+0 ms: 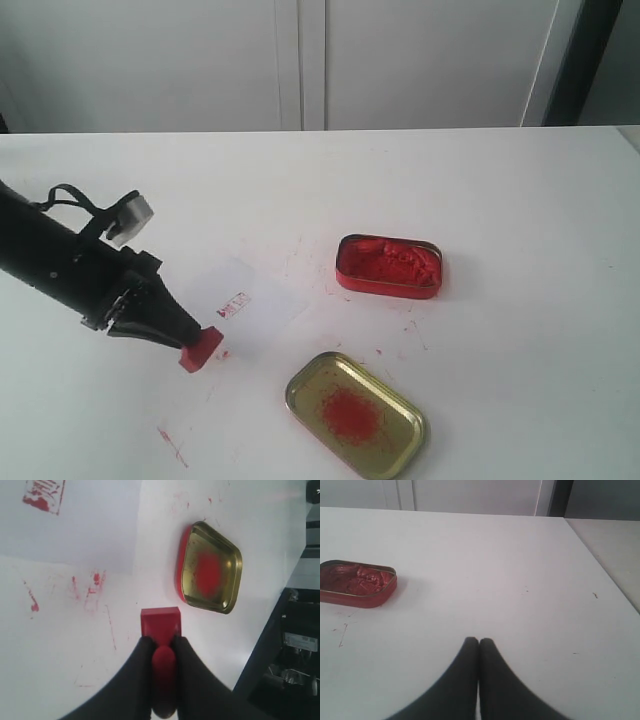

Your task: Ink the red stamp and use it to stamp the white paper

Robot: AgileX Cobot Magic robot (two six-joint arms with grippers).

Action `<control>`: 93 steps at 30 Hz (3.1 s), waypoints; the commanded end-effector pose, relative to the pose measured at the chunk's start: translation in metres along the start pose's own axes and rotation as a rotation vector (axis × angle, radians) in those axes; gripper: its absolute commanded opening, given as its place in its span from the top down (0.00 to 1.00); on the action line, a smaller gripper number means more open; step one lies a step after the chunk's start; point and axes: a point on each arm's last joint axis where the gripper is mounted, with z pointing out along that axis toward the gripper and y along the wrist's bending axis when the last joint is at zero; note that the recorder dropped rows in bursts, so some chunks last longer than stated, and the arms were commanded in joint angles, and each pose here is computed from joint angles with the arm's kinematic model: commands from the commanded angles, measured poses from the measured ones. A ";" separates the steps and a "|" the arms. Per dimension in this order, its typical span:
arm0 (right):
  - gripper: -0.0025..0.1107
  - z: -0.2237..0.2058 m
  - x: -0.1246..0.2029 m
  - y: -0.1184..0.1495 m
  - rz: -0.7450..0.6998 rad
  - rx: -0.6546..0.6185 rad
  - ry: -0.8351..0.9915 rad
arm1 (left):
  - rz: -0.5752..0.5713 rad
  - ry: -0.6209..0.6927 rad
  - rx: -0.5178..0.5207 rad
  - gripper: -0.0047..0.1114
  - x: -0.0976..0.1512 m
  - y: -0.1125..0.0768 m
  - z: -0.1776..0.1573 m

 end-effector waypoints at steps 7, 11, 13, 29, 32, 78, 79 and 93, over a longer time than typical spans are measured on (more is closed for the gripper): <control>0.98 0.000 0.001 0.000 0.002 0.006 -0.008 | -0.054 -0.043 0.046 0.96 0.021 0.011 -0.005; 0.98 0.000 0.001 0.000 0.002 0.006 -0.008 | -0.055 -0.055 0.016 0.96 0.022 0.016 -0.006; 0.98 0.000 0.001 0.000 0.002 0.006 -0.008 | -0.054 -0.057 0.005 0.96 0.022 0.017 -0.007; 0.98 0.000 0.001 0.000 0.002 0.006 -0.008 | -0.085 -0.018 -0.105 0.96 0.026 0.027 -0.007; 0.98 0.000 0.001 0.000 0.002 0.006 -0.008 | -0.096 -0.013 -0.120 0.96 0.027 0.029 -0.007; 0.98 0.000 0.001 0.000 0.002 0.006 -0.008 | -0.018 -0.083 -0.417 0.62 0.029 0.001 -0.050; 0.98 0.000 0.001 0.000 0.002 0.006 -0.008 | -0.017 -0.086 -0.420 0.68 0.029 0.001 -0.050; 0.98 0.000 0.001 0.000 0.001 0.006 -0.008 | -0.029 -0.145 -0.478 0.96 0.025 0.003 -0.055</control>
